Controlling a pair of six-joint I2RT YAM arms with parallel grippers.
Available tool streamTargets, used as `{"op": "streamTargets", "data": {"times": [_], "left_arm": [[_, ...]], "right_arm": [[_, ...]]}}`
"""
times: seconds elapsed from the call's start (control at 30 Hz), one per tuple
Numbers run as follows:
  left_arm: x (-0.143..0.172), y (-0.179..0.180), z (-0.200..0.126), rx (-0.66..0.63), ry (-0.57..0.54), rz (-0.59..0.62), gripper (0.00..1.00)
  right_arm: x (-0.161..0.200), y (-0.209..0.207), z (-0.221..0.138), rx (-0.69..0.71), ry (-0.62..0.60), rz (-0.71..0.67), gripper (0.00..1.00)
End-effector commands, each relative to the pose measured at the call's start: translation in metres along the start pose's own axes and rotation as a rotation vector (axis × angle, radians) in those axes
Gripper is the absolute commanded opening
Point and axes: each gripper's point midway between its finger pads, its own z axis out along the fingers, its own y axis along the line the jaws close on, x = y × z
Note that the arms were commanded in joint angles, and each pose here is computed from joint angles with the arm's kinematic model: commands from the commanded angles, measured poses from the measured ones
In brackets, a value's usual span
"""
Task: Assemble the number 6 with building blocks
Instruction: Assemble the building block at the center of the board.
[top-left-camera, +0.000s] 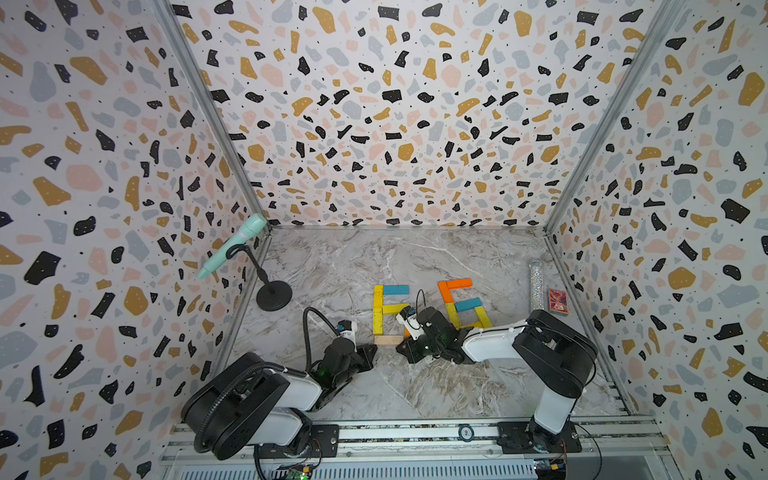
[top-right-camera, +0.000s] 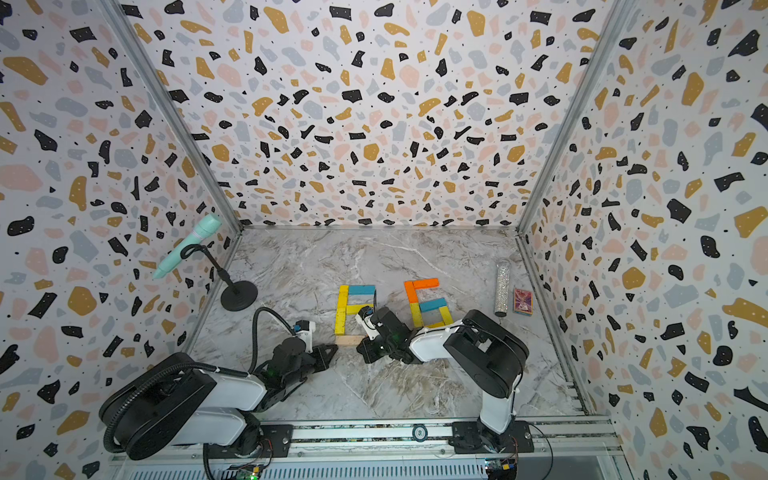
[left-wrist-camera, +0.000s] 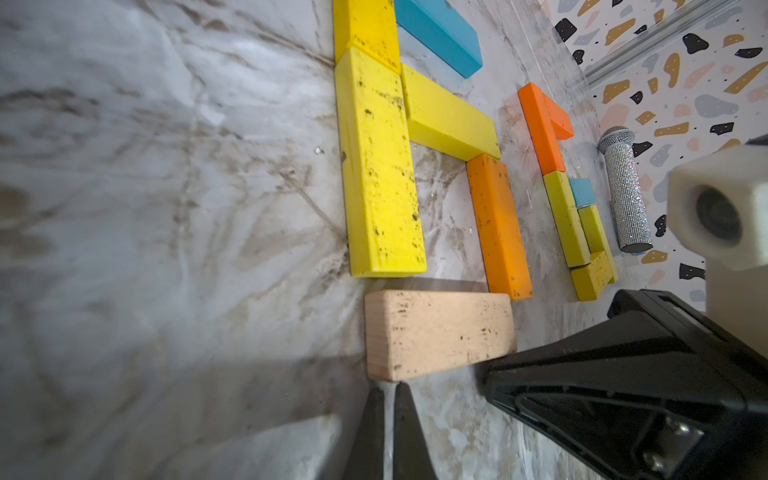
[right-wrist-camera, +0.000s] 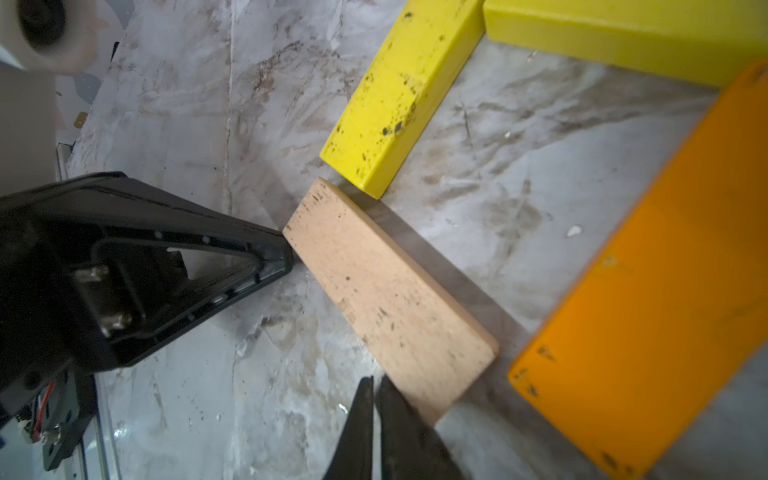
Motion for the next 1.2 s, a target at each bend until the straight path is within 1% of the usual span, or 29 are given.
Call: {"op": "streamTargets", "data": {"times": [0.0,0.3,0.57,0.7,0.83,0.93,1.03,1.1,1.17], "left_arm": [[0.038,0.044,-0.008,-0.159,0.125,0.003,0.0],[0.037,0.044,-0.007,-0.163,0.124,0.015,0.0],[0.036,0.044,-0.007,-0.162,0.121,0.017,0.0],[0.034,0.04,-0.008,-0.148,0.113,0.007,0.0],[0.019,0.022,-0.009,-0.105,0.082,0.007,0.0],[0.001,0.009,-0.016,-0.086,0.029,0.006,0.0],[-0.016,0.007,-0.026,-0.105,-0.043,0.011,0.0],[-0.02,0.011,-0.03,-0.128,-0.063,0.024,0.0],[-0.018,0.011,-0.029,-0.123,-0.053,0.03,0.0]], "right_arm": [[0.014,-0.017,0.002,0.073,0.06,0.023,0.1],[0.014,-0.017,0.0,0.077,0.058,0.024,0.1],[0.008,-0.013,-0.008,0.073,0.029,0.022,0.11],[-0.004,-0.001,-0.017,0.035,-0.007,0.014,0.12],[-0.023,0.003,-0.036,0.039,-0.059,0.011,0.12],[-0.033,-0.006,-0.053,0.058,-0.093,0.036,0.13],[-0.035,-0.024,-0.064,0.093,-0.111,0.069,0.13],[-0.034,-0.036,-0.067,0.112,-0.113,0.089,0.13],[-0.033,-0.045,-0.068,0.125,-0.111,0.101,0.13]]}}
